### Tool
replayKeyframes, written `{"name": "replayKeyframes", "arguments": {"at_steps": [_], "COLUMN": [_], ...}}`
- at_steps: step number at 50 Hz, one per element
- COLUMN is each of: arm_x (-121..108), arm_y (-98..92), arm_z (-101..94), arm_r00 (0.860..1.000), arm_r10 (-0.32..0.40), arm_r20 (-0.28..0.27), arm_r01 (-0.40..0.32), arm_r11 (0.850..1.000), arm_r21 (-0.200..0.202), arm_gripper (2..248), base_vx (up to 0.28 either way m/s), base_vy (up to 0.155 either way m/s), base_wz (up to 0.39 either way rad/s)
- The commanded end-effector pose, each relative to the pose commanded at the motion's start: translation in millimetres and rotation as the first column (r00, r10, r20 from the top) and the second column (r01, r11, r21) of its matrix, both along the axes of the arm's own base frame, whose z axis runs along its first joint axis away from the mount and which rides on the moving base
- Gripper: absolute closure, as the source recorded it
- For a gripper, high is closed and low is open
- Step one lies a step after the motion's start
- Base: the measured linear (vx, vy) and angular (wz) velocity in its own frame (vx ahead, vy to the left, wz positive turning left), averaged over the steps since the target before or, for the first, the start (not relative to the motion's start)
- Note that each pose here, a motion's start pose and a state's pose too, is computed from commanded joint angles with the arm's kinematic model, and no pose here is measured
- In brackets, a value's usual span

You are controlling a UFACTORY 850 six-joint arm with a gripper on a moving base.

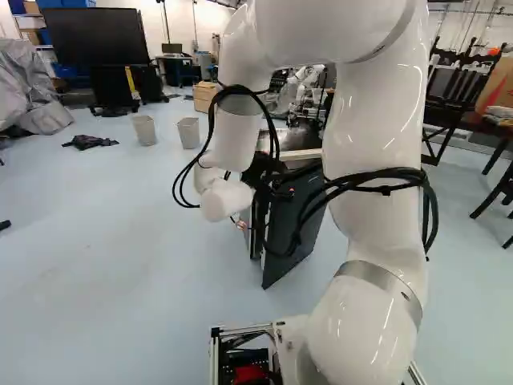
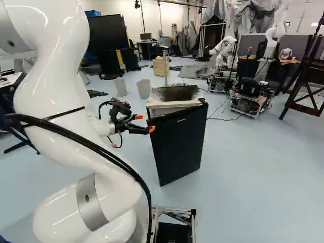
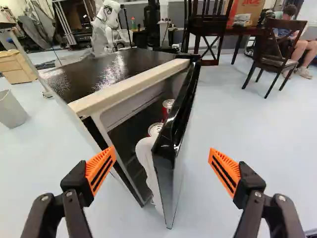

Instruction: Grab a drink from the fridge

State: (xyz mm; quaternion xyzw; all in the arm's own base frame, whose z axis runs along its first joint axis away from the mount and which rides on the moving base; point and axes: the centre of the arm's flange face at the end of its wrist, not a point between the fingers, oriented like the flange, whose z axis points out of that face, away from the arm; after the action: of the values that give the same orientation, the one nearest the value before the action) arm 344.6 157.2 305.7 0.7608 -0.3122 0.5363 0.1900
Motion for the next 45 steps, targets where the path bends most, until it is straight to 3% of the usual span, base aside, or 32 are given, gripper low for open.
{"name": "replayKeyframes", "arguments": {"at_steps": [45], "arm_x": [-1.8], "arm_y": [-2.2], "arm_z": [0.4], "arm_r00": [1.000], "arm_r10": [-0.027], "arm_r20": [0.003], "arm_r01": [0.027], "arm_r11": [1.000], "arm_r21": [-0.003], "arm_gripper": [3], "base_vx": [0.000], "base_vy": [0.000], "base_wz": [0.000]}}
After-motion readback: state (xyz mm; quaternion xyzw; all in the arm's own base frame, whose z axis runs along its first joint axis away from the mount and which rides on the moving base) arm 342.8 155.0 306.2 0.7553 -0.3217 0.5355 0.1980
